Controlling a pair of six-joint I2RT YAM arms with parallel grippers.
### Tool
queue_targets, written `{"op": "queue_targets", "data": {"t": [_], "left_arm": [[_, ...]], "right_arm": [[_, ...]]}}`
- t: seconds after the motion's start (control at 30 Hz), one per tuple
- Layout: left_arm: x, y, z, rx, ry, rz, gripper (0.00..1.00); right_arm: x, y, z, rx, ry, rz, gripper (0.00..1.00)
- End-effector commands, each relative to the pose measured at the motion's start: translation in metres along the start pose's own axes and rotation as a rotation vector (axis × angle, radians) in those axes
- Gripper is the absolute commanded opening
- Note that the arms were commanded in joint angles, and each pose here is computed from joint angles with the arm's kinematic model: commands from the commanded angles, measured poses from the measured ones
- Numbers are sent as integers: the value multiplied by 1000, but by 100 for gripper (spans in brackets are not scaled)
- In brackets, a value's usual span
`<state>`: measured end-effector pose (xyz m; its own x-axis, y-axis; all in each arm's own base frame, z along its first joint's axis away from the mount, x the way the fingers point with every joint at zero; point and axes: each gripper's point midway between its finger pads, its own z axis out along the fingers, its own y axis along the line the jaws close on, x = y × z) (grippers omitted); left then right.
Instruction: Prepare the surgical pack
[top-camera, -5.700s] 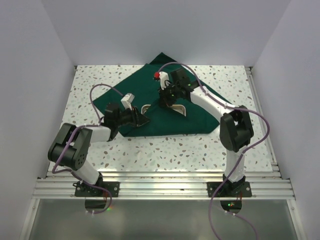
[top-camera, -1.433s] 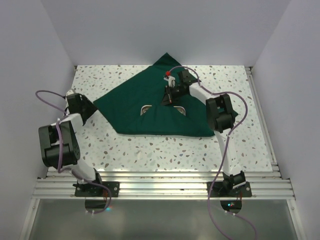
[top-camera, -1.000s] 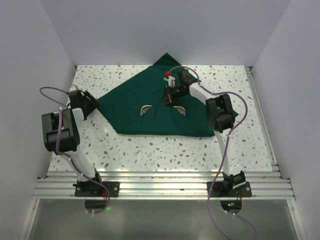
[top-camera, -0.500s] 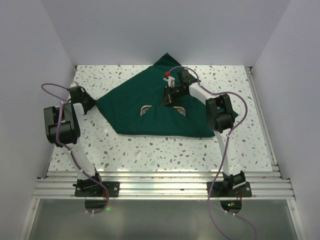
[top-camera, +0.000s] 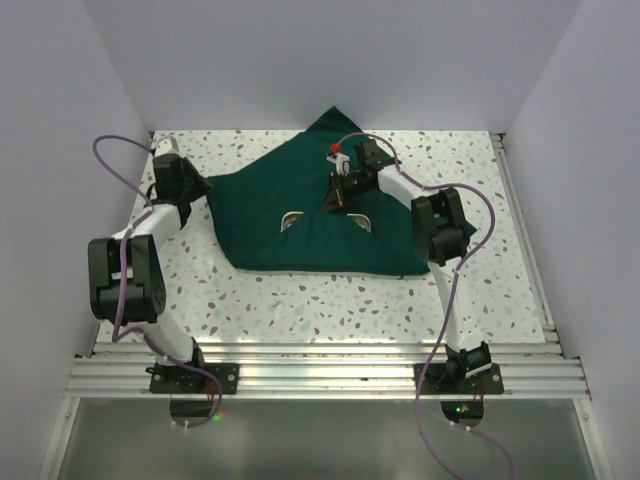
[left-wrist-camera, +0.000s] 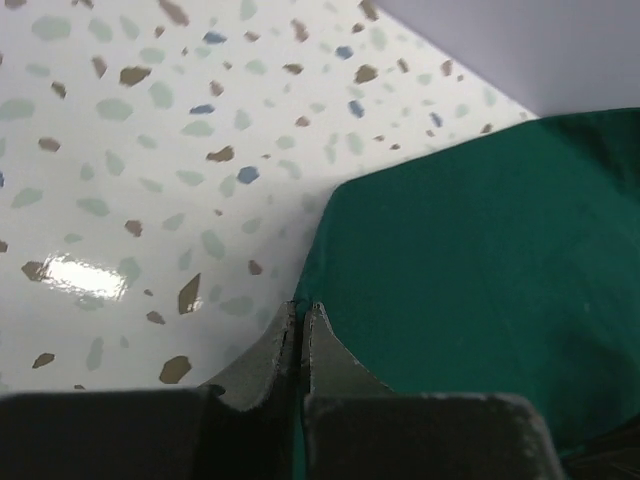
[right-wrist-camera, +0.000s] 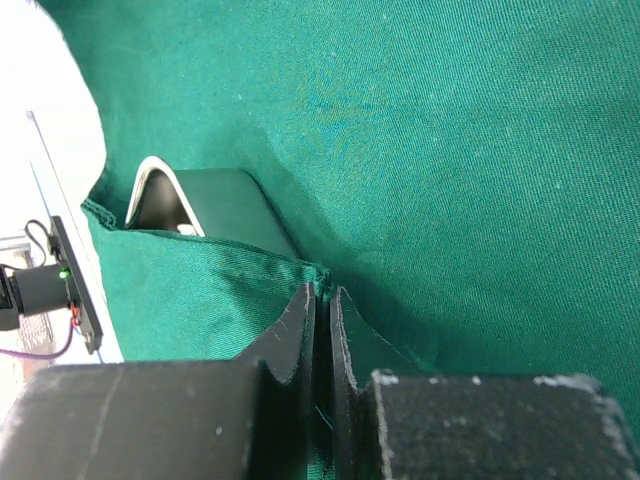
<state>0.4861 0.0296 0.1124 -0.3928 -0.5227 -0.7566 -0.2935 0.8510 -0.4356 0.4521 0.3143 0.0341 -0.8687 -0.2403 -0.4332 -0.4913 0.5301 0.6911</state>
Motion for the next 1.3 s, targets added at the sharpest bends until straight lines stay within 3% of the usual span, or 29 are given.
{"op": "queue_targets", "data": {"t": [0.0, 0.3, 0.73, 1.07, 1.13, 1.27], "left_arm": [[-40, -41, -29, 48, -101, 83, 0], [-30, -140, -64, 188, -111, 106, 0], [-12, -274, -93, 329, -142, -1, 0], [55, -382, -109, 469, -138, -37, 0], [53, -401, -112, 497, -149, -49, 0], [67, -419, -108, 496, -165, -49, 0]], "right_arm": [[24, -9, 9, 53, 73, 40, 0], [23, -9, 11, 47, 73, 43, 0], [25, -10, 13, 34, 77, 52, 0], [28, -10, 15, 19, 83, 61, 0], [29, -10, 16, 18, 85, 64, 0], [31, -10, 17, 18, 90, 66, 0]]}}
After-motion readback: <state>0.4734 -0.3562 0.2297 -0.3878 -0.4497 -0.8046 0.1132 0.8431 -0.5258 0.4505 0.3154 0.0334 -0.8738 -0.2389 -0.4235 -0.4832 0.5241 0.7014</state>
